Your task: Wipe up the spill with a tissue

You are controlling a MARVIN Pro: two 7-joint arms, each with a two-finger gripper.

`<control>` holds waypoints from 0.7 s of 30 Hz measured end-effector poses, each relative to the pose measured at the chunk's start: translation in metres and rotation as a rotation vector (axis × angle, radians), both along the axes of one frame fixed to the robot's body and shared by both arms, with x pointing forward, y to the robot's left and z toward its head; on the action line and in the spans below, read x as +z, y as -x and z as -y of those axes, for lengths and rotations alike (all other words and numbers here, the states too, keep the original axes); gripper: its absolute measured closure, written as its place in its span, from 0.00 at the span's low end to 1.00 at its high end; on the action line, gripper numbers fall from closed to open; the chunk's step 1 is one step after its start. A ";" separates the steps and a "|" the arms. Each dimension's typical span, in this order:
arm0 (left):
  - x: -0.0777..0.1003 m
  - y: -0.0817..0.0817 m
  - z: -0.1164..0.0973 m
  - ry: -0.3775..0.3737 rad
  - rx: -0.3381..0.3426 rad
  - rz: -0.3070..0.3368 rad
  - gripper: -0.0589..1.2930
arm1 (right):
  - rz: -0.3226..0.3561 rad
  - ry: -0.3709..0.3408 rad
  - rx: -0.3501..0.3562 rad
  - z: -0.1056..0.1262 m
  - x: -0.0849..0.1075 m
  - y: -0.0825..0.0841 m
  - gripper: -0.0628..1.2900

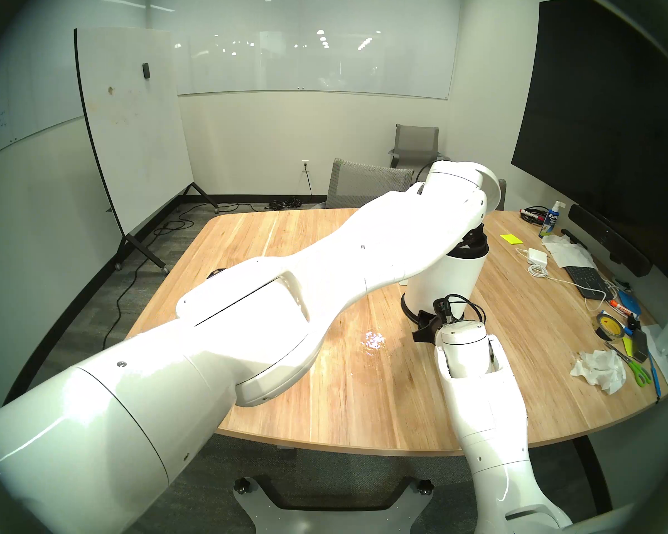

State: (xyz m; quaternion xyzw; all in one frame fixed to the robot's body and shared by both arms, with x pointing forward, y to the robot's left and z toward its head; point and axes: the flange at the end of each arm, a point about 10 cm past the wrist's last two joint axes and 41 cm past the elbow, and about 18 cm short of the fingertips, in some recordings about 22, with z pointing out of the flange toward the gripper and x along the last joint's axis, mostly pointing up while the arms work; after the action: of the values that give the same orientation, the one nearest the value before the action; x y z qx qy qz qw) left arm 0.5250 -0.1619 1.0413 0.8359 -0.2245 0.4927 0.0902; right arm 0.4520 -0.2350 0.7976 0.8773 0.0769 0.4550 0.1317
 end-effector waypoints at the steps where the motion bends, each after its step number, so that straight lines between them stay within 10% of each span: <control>1: -0.001 0.001 -0.002 0.000 0.003 -0.002 0.02 | 0.000 0.000 0.000 0.000 0.000 0.000 0.97; 21: -0.013 0.027 -0.012 0.054 0.015 -0.007 0.02 | -0.001 0.000 0.000 0.000 0.000 0.000 0.97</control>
State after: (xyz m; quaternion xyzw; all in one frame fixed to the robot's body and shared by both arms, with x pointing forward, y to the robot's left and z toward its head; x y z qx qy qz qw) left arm 0.4981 -0.1501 1.0281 0.8364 -0.2048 0.4964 0.1097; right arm 0.4522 -0.2350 0.7975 0.8774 0.0769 0.4548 0.1317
